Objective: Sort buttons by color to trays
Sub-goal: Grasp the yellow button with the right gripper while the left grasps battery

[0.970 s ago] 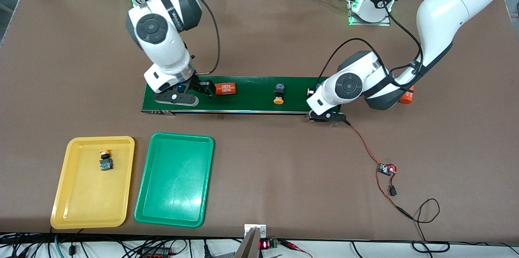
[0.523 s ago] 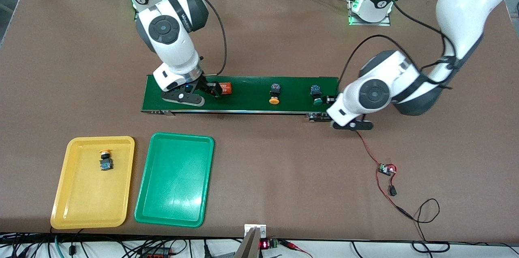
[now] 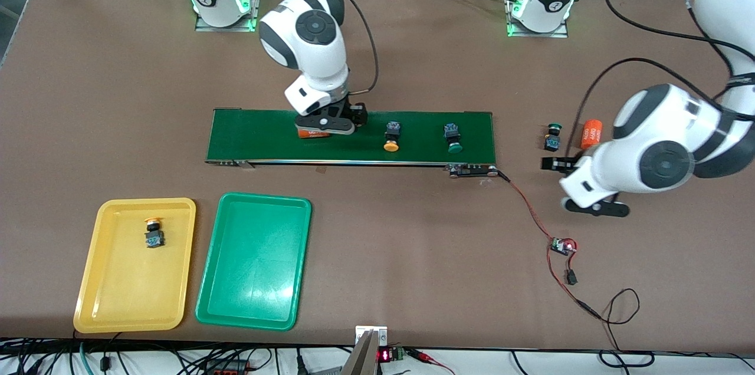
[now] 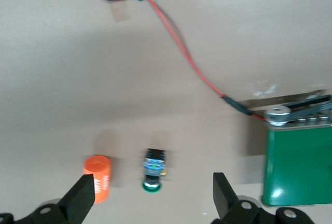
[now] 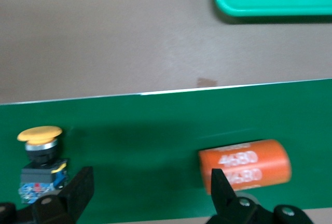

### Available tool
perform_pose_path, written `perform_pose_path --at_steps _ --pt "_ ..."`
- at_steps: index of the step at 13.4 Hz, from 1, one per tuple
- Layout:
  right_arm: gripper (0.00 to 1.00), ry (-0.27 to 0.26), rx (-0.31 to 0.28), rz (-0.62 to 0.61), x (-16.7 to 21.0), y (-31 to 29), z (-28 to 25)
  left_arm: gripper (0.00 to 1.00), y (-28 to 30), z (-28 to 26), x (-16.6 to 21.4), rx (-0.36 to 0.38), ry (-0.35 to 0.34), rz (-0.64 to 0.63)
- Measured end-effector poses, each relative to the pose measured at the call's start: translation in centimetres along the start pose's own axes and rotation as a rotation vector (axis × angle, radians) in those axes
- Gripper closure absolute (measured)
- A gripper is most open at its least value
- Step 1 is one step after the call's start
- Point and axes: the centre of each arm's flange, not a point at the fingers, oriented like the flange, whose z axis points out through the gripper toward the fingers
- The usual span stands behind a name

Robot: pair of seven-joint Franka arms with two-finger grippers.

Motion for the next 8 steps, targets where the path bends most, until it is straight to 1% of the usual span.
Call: perform_pose_path --at_steps 2,3,4,6,8 --pt "0.0 -0.001 0.008 0.0 0.4 -0.7 0.3 0.0 -2.6 1.2 0.5 0.034 0.0 0.016" --pt "0.0 0.001 0.013 0.006 0.8 -0.8 0.3 0.0 -3.9 1.6 0.7 0.059 0.015 0.021" --pt "0.0 0.004 0.019 0.018 1.1 -1.1 0.2 0.0 -5.4 1.8 0.8 0.067 0.032 0.017" --pt "0.0 0.007 0.03 0.033 1.7 -1.6 0.2 0.0 -8.5 2.6 0.2 0.034 0.046 0.007" --pt "0.0 -0.002 0.029 0.031 1.6 -2.1 1.0 0.0 -11.6 3.9 -1.2 -0.009 0.03 -0.004"
